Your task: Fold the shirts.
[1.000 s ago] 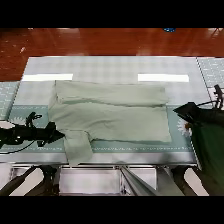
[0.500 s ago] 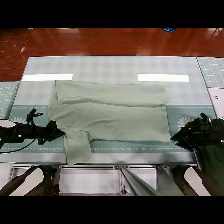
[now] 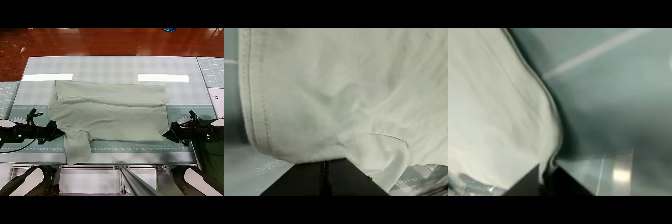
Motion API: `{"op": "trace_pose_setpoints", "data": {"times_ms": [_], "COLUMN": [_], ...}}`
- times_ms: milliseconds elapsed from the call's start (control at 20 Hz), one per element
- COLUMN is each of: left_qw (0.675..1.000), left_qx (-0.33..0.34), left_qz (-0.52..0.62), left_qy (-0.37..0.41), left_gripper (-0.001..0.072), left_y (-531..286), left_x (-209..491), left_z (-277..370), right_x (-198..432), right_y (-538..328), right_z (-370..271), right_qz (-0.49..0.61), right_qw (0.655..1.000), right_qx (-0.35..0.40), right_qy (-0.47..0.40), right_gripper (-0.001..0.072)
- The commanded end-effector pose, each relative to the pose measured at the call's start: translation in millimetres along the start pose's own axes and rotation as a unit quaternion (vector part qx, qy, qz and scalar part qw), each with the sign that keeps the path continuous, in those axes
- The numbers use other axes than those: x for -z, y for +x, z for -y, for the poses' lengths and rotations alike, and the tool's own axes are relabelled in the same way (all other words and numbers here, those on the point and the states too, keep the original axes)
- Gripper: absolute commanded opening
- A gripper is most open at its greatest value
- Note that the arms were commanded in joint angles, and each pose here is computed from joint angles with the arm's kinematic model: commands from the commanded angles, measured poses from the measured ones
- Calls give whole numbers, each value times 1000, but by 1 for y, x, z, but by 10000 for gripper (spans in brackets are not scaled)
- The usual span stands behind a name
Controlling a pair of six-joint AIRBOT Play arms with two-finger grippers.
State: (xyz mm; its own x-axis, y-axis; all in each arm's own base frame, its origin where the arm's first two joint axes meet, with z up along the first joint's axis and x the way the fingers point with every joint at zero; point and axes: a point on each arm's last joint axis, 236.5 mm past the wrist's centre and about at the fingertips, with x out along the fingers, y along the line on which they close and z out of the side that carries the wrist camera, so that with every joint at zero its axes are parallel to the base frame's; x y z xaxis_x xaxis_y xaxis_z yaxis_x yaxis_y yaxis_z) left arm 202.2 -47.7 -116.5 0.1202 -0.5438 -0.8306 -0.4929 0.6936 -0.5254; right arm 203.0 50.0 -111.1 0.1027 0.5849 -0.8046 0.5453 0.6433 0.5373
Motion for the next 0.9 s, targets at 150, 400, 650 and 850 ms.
{"op": "trace_pose_setpoints", "data": {"times_ms": [150,400,650,850], "left_qw": [997,986,984,985], "left_qx": [24,84,85,92], "left_qz": [39,106,81,80], "left_qy": [54,96,133,120], "left_gripper": [14,14,14,14], "left_y": [-40,-79,-58,-47], "left_x": [-40,-107,-163,-210], "left_z": [40,109,164,188], "right_x": [-30,-72,-126,-164], "right_y": [-33,-58,-43,-42], "right_z": [-66,-104,-135,-148], "right_qz": [37,97,125,126], "right_qw": [992,983,977,978], "right_qx": [-54,-78,-82,-87], "right_qy": [-104,-135,-149,-141], "right_gripper": [25,24,25,25]}}
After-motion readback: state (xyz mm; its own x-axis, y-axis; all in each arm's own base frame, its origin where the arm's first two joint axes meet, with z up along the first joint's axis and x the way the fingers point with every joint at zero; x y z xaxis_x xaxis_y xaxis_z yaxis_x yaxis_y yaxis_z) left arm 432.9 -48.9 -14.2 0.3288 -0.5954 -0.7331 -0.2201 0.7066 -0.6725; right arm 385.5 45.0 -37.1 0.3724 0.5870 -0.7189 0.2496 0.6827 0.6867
